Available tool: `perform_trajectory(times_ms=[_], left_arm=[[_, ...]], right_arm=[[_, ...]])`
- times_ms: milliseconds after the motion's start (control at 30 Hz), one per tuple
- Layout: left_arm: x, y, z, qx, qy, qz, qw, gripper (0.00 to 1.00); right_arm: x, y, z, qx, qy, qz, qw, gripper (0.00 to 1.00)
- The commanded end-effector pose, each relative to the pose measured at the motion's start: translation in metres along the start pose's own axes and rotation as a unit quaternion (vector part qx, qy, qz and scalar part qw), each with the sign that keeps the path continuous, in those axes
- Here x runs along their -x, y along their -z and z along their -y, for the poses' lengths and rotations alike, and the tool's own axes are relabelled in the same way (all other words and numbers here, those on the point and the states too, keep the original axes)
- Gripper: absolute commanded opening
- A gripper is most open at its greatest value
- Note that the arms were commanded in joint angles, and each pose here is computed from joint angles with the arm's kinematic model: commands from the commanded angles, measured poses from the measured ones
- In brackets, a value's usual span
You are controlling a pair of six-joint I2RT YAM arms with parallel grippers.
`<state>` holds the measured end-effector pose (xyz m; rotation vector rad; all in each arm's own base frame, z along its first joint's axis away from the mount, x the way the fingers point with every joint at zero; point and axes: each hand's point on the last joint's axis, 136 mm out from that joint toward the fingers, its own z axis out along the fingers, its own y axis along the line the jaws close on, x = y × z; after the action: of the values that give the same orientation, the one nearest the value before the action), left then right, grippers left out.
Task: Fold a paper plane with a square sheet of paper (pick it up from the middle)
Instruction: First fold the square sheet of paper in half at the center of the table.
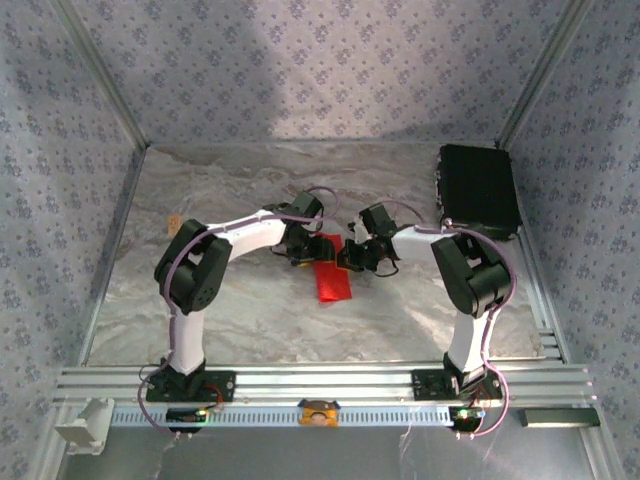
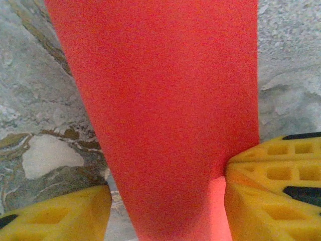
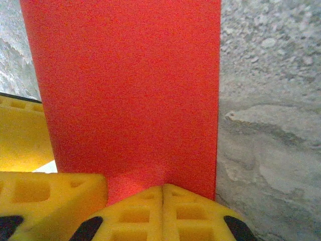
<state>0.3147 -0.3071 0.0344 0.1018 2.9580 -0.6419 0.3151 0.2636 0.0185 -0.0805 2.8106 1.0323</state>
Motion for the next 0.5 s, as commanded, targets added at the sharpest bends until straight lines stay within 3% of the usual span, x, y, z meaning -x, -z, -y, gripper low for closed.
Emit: perform_trajectory(times_ms=[0,167,267,467], left_arm=[[0.015,0.034,0.012,-0.027,0.010,0.053,0.998,0.65],[0.025,0.063,0.035,-0.110,0.025,0.087,0.990,0.64],[0.027,0.064,0.041,-0.152,0.037,0.089,0.984,0.53],[0.021,0.051,0.061,-0.239,0.052,0.048,0.969,0.03]], right_arm=[[-0.035,0.000,0.049,-0.084,-0.022,-0.056,0.995,0.00],[-0.031,0.004,0.047,-0.072,-0.009,-0.060,0.996,0.00],[-0.030,0.003,0.047,-0.069,-0.011,-0.060,0.996,0.00],[-0.031,0.005,0.052,-0.085,-0.020,-0.058,0.994,0.00]])
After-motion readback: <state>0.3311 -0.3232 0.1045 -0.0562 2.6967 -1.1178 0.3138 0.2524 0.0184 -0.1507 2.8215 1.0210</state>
